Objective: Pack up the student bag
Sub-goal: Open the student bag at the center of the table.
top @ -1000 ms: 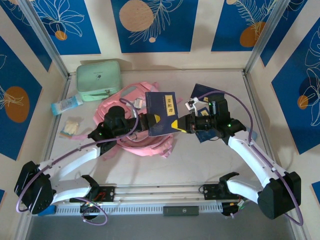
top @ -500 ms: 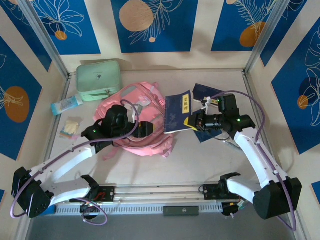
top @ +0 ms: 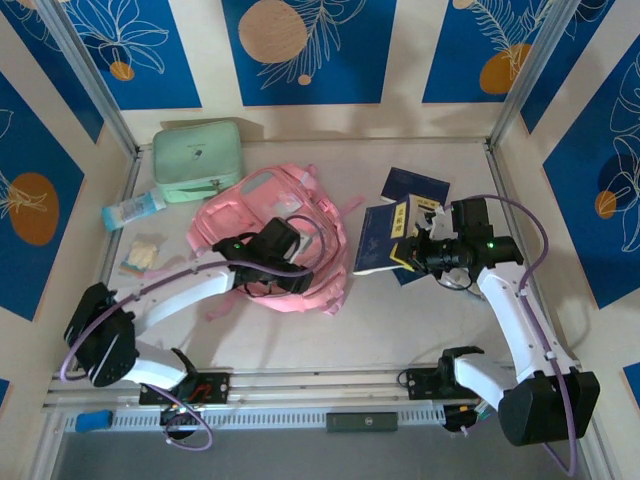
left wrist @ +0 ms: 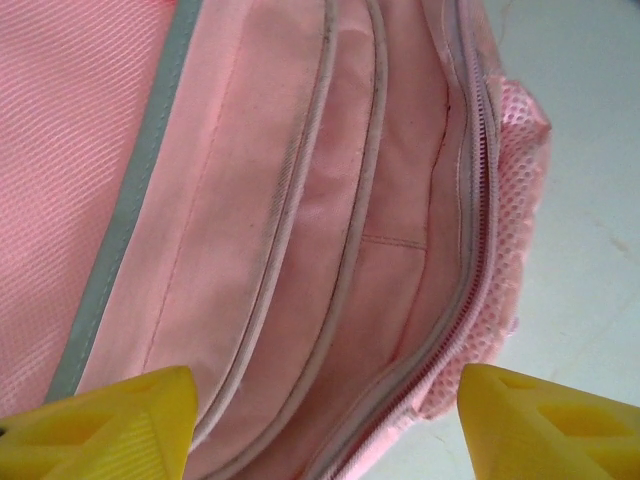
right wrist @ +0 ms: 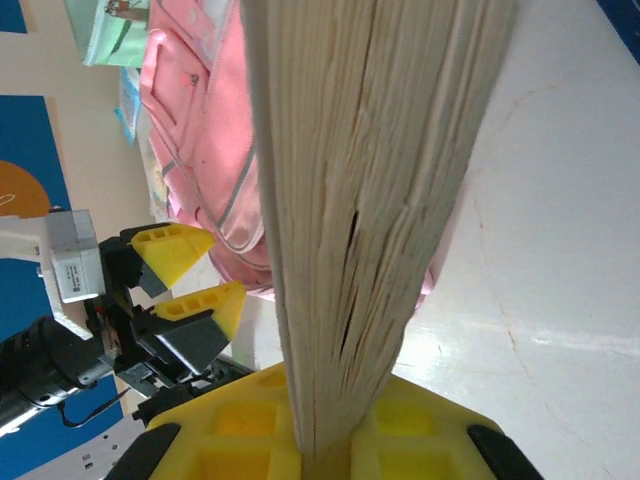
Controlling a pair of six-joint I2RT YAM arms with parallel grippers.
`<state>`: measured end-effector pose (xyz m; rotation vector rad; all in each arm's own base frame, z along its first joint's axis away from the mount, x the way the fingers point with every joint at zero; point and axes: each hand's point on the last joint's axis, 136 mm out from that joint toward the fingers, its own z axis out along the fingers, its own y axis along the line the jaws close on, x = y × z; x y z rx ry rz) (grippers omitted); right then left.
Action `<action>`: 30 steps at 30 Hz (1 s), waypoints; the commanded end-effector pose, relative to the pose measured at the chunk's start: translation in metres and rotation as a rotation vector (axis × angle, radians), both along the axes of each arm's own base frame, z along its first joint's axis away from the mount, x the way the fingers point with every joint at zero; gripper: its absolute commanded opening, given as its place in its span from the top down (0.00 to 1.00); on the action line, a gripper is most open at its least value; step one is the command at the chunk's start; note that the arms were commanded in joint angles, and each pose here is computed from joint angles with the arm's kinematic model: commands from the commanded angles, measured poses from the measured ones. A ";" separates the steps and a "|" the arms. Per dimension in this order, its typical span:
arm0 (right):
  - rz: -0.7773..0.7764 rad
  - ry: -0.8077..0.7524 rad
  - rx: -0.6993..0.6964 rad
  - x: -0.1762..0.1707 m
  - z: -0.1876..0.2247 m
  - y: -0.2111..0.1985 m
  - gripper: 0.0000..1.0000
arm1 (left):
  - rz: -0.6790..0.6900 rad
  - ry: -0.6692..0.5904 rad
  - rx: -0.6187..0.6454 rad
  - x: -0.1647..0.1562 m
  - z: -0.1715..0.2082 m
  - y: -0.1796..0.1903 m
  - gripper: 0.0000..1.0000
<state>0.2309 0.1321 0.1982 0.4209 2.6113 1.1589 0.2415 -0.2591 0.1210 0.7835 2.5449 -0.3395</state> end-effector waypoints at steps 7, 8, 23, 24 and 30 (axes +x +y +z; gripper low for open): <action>0.000 -0.023 0.022 0.000 0.003 -0.002 1.00 | -0.096 -0.174 0.227 0.040 -0.014 -0.013 0.29; -0.002 -0.021 0.023 0.000 0.003 -0.003 1.00 | -0.102 -0.171 0.246 0.042 -0.019 -0.014 0.29; -0.001 -0.028 0.064 0.002 0.004 -0.005 1.00 | 0.000 -0.182 0.404 0.082 -0.047 -0.009 0.54; -0.005 -0.025 0.065 0.002 0.004 -0.005 1.00 | 0.000 -0.180 0.397 0.081 -0.046 -0.009 0.59; 0.008 -0.037 0.080 0.002 0.009 -0.004 1.00 | 0.003 -0.196 0.375 0.082 -0.032 -0.008 0.83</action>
